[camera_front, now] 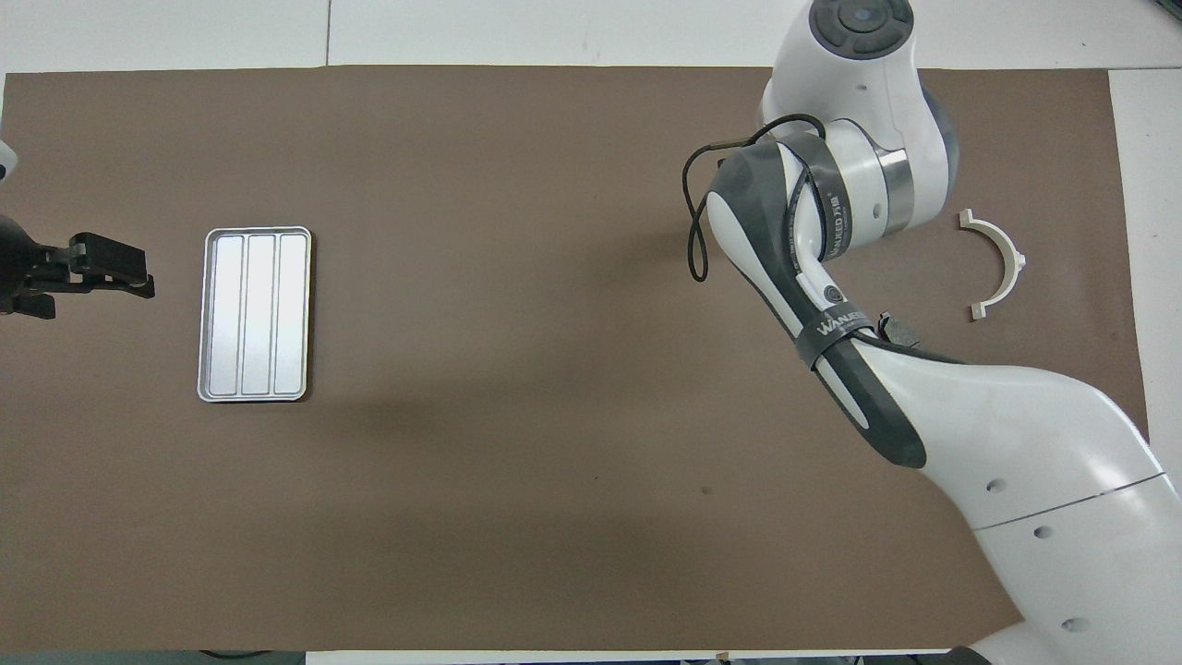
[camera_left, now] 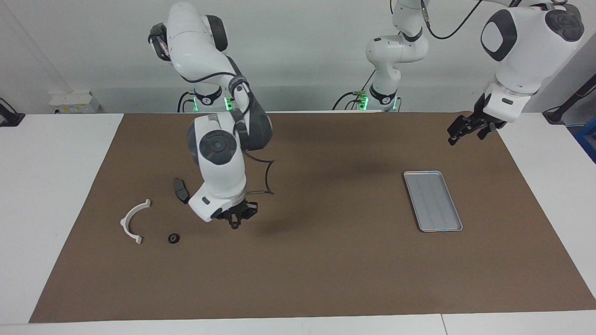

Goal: Place bearing gear from tray to pile
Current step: 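Carry the black part to the pile and release it with the right gripper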

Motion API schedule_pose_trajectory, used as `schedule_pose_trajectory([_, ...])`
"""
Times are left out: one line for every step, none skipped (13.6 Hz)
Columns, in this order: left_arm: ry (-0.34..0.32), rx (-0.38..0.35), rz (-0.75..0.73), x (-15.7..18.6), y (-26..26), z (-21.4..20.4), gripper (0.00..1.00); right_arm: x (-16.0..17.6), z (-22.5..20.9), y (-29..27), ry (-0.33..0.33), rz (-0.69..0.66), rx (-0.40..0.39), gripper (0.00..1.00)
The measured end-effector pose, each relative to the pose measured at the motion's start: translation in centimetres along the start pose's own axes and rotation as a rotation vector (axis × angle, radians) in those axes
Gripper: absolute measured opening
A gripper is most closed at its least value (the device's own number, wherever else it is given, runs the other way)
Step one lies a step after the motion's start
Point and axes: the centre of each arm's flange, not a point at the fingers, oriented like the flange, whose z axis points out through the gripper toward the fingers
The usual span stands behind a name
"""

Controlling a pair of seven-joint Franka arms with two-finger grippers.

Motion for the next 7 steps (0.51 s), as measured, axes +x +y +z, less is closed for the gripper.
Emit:
schedule_pose_trajectory([0.000, 0.000, 0.000, 0.0, 0.0, 0.0, 1.00, 0.0, 2.3, 1.8, 0.025, -0.028, 0.006, 0.21])
schedule_pose_trajectory([0.000, 0.000, 0.000, 0.0, 0.0, 0.0, 1.00, -0.3, 4.2, 3.1, 0.044, -0.048, 0.009, 0.21])
schedule_pose_trajectory([0.000, 0.000, 0.000, 0.0, 0.0, 0.0, 1.00, -0.7, 5.8, 4.2, 0.058, -0.064, 0.011, 0.21])
schedule_pose_trajectory([0.000, 0.000, 0.000, 0.0, 0.0, 0.0, 1.00, -1.1, 7.0, 5.0, 0.066, -0.077, 0.013, 0.21])
schedule_pose_trajectory([0.000, 0.000, 0.000, 0.0, 0.0, 0.0, 1.00, -1.3, 7.8, 5.5, 0.073, -0.087, 0.013, 0.21])
schedule_pose_trajectory([0.000, 0.000, 0.000, 0.0, 0.0, 0.0, 1.00, -1.5, 8.2, 5.9, 0.079, -0.095, 0.013, 0.21])
schedule_pose_trajectory([0.000, 0.000, 0.000, 0.0, 0.0, 0.0, 1.00, -1.6, 8.5, 6.1, 0.088, -0.100, 0.014, 0.21])
